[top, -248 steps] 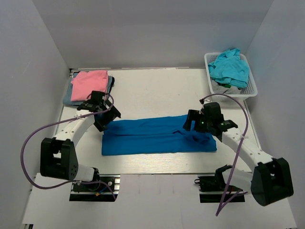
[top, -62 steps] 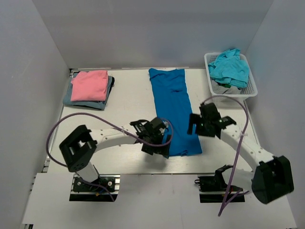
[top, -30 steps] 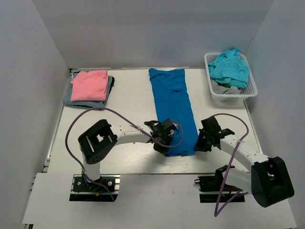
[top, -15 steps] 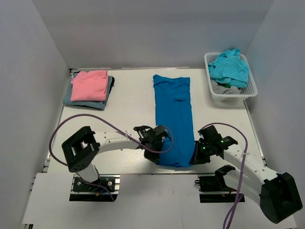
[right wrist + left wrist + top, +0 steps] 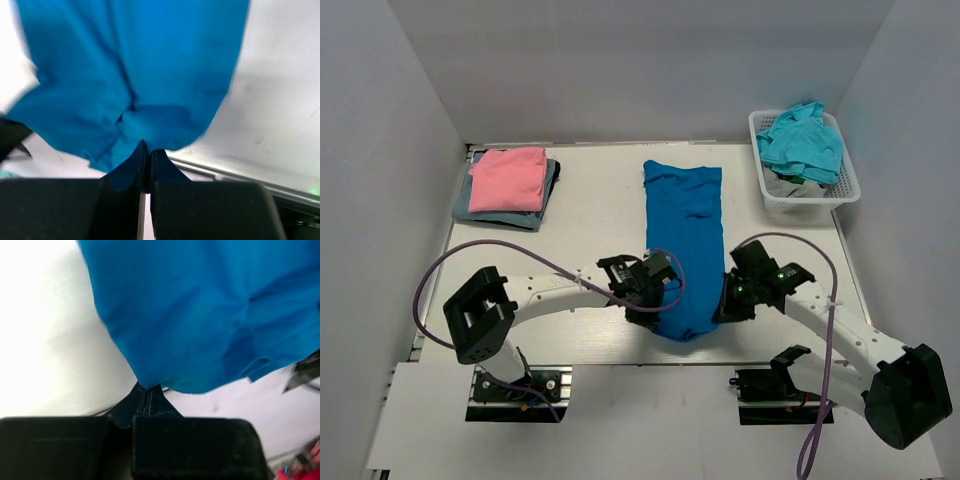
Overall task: Fold and stack the t-shirts
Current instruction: Fold the folded rectangular tshirt in 1/3 of the way
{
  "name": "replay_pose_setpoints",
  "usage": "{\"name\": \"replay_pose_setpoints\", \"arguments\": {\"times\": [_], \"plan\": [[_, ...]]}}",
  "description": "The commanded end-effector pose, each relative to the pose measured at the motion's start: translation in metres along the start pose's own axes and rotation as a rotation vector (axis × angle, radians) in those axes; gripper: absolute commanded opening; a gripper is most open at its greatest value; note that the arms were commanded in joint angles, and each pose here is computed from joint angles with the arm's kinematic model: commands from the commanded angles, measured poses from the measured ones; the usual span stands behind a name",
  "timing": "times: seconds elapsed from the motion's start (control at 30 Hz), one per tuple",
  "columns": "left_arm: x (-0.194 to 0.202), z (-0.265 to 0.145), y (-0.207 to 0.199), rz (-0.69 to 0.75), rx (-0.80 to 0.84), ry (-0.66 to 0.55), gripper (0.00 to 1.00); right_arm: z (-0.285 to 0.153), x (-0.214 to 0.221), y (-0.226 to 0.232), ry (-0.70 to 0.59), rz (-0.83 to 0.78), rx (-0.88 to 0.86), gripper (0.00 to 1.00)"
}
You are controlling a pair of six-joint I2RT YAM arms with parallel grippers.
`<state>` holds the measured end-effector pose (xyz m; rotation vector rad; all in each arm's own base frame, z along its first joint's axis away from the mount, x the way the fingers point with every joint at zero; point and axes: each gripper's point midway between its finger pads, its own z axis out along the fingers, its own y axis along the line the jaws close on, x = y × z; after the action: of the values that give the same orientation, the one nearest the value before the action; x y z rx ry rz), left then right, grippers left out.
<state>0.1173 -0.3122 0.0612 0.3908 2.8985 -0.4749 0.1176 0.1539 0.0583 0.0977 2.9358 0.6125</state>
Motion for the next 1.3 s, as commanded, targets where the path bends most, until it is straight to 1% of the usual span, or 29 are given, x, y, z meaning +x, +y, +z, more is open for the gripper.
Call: {"name": "replay_pose_setpoints", "arguments": {"times": [0.0, 0.03, 0.07, 0.13, 0.17, 0.2, 0.23, 0.3, 0.33, 0.4, 0.43, 0.47, 0.5, 0.53, 0.63, 0.67, 0.7, 0.77, 0.83, 0.97, 1.03, 1.07, 1.2, 1.27], "plan": [[-0.050, -0.024, -0.010, -0.001, -0.029, -0.178, 0.00, -0.024, -0.050, 0.012, -0.183, 0.000, 0.055, 0.00], [-0.060, -0.032, -0.017, -0.010, -0.011, -0.201, 0.00, -0.019, -0.055, 0.008, -0.182, 0.001, 0.089, 0.00], [-0.063, -0.027, -0.016, 0.020, -0.028, -0.200, 0.00, -0.019, -0.059, 0.009, -0.181, 0.014, 0.098, 0.00], [-0.086, -0.033, -0.011, -0.011, -0.065, -0.248, 0.00, -0.025, -0.077, 0.021, -0.207, 0.017, 0.087, 0.00], [-0.094, -0.034, -0.006, -0.022, -0.090, -0.268, 0.00, -0.023, -0.084, 0.016, -0.224, 0.022, 0.127, 0.00], [-0.100, -0.030, -0.002, -0.017, -0.117, -0.268, 0.00, -0.030, -0.098, 0.024, -0.263, 0.015, 0.114, 0.00], [-0.117, -0.037, -0.001, -0.033, -0.121, -0.297, 0.00, -0.032, -0.112, 0.025, -0.292, 0.005, 0.141, 0.00], [-0.138, -0.044, -0.003, -0.048, -0.122, -0.331, 0.00, -0.043, -0.132, 0.030, -0.349, 0.004, 0.149, 0.00], [-0.148, -0.038, 0.004, -0.060, -0.139, -0.329, 0.00, -0.049, -0.148, 0.034, -0.380, -0.016, 0.163, 0.00], [-0.166, -0.043, 0.003, -0.068, -0.133, -0.355, 0.00, -0.053, -0.160, 0.031, -0.403, -0.013, 0.185, 0.00], [-0.177, -0.043, 0.007, -0.089, -0.132, -0.371, 0.00, -0.047, -0.166, 0.028, -0.394, -0.014, 0.211, 0.00], [-0.183, -0.039, 0.010, -0.100, -0.142, -0.369, 0.00, -0.055, -0.180, 0.032, -0.429, -0.003, 0.201, 0.00], [-0.194, -0.044, 0.009, -0.099, -0.134, -0.388, 0.00, -0.050, -0.185, 0.032, -0.420, -0.009, 0.209, 0.00], [-0.203, -0.045, 0.015, -0.119, -0.139, -0.399, 0.00, -0.055, -0.197, 0.037, -0.449, -0.015, 0.199, 0.00], [-0.227, -0.045, 0.018, -0.102, -0.139, -0.432, 0.00, -0.056, -0.220, 0.032, -0.468, 0.010, 0.215, 0.00], [-0.238, -0.049, 0.019, -0.118, -0.128, -0.446, 0.00, -0.059, -0.226, 0.034, -0.478, -0.002, 0.208, 0.00], [-0.241, -0.041, 0.017, -0.087, -0.127, -0.439, 0.00, -0.054, -0.231, 0.037, -0.463, -0.006, 0.196, 0.00], [-0.257, -0.041, 0.018, -0.084, -0.108, -0.448, 0.00, -0.061, -0.247, 0.042, -0.494, -0.011, 0.177, 0.00], [-0.263, -0.037, 0.022, -0.068, -0.119, -0.447, 0.00, -0.051, -0.252, 0.037, -0.463, -0.011, 0.187, 0.00], [-0.278, -0.030, 0.030, -0.090, -0.142, -0.451, 0.00, -0.044, -0.270, 0.039, -0.450, -0.016, 0.173, 0.00], [-0.283, -0.022, 0.046, -0.114, -0.165, -0.438, 0.00, -0.032, -0.279, 0.035, -0.428, -0.012, 0.174, 0.00], [-0.284, -0.022, 0.042, -0.112, -0.148, -0.442, 0.00, -0.029, -0.280, 0.034, -0.419, -0.008, 0.176, 0.00], [-0.294, -0.014, 0.055, -0.141, -0.134, -0.436, 0.00, -0.018, -0.293, 0.032, -0.397, -0.010, 0.155, 0.00], [-0.296, -0.005, 0.054, -0.140, -0.123, -0.433, 0.00, -0.012, -0.298, 0.030, -0.390, -0.007, 0.147, 0.00]]}}
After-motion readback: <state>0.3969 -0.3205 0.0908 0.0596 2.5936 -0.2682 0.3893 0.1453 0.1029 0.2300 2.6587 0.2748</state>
